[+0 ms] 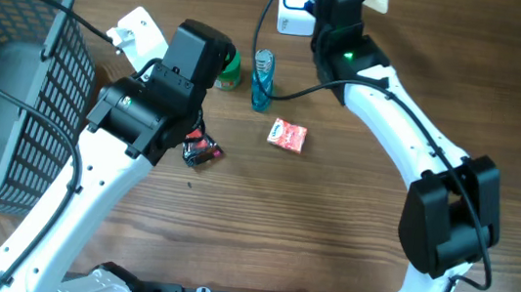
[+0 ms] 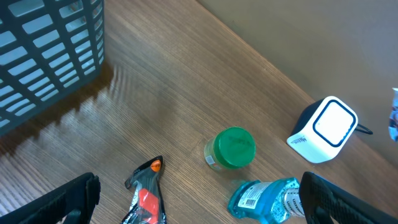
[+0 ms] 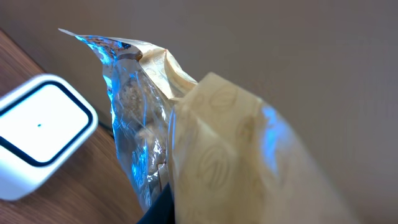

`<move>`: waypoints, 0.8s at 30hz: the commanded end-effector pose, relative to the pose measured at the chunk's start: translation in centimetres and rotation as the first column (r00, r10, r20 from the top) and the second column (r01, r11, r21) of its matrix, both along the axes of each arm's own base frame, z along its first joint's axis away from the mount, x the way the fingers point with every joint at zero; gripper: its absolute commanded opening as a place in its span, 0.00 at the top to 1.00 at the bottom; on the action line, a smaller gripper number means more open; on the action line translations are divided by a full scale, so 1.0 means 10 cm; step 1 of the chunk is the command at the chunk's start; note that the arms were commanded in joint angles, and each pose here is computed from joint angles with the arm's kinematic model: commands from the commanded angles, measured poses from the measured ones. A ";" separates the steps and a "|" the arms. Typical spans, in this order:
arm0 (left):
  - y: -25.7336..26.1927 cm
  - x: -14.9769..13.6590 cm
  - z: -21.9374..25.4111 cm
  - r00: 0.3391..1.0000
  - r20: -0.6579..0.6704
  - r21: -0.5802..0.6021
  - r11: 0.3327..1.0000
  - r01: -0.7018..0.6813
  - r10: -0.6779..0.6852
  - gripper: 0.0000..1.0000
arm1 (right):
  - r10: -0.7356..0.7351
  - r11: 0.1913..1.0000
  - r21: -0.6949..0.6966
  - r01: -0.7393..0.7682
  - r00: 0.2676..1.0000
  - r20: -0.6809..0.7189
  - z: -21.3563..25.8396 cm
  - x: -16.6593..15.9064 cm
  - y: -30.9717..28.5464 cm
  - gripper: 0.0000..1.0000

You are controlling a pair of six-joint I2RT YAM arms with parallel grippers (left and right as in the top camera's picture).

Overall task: Scan the item barcode
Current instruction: 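Hold the bread bag's barcode over the scanner window with the right gripper, then carry the bread bag to the right side of the table and release it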

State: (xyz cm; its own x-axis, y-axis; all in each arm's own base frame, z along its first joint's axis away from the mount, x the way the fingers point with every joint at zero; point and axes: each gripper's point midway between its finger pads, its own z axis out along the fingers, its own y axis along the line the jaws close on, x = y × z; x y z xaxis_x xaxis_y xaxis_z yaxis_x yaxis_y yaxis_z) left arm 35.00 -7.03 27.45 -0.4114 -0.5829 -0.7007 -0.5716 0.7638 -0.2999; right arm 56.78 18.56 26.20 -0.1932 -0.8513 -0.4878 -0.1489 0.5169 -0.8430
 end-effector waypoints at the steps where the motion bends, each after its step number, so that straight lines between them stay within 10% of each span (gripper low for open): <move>1: 0.03 0.02 -0.01 1.000 0.005 0.025 1.000 -0.019 0.019 0.00 | 0.010 1.000 -0.012 -0.011 0.999 -0.049 -0.41 0.10 0.11 0.95; 24: 0.04 0.02 0.00 1.000 0.007 0.030 0.999 -0.024 0.023 0.00 | 0.155 0.969 0.212 -0.123 0.978 -0.140 -1.08 0.02 0.78 0.95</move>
